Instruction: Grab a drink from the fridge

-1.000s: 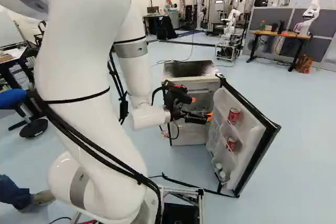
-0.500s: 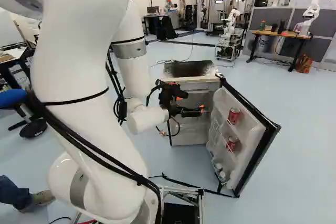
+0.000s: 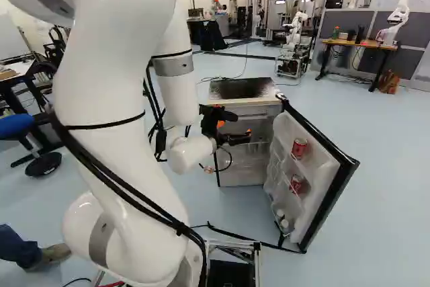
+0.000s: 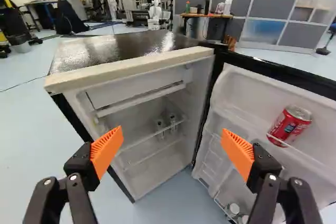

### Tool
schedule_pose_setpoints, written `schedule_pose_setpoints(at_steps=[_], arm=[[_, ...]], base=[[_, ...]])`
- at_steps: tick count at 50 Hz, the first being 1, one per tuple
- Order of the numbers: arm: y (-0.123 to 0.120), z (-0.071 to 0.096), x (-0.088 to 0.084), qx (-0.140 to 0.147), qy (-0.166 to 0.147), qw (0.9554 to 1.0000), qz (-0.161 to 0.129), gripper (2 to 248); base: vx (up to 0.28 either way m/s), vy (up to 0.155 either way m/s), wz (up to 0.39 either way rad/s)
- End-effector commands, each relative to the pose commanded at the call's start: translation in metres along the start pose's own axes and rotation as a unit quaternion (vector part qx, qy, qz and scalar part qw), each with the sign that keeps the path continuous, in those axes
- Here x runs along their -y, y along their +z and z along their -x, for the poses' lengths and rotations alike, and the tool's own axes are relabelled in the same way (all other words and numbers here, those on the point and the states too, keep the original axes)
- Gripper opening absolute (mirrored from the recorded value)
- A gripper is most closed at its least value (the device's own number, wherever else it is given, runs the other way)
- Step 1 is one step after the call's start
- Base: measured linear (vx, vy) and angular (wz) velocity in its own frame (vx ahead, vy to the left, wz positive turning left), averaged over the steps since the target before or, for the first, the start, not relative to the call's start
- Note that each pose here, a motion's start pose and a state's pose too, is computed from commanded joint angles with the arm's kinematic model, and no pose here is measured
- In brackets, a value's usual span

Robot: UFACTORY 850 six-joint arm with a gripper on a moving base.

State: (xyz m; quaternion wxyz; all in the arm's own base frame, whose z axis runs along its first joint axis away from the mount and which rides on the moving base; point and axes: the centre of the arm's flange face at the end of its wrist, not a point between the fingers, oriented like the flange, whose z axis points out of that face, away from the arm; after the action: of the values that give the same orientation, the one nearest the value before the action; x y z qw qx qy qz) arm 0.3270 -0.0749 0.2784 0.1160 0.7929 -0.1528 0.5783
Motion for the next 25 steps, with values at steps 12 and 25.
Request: schedule_pose_setpoints(at_steps=[12,25], arm=[[0.008,0.01,0.005,0.014,-0.015,0.9987,-0.047,247],[0.017,0.021,0.005,0.029,-0.022,0.9969,-0.07,247]], base=[[0.0,0.0,0.0],[0.0,0.0,0.0]])
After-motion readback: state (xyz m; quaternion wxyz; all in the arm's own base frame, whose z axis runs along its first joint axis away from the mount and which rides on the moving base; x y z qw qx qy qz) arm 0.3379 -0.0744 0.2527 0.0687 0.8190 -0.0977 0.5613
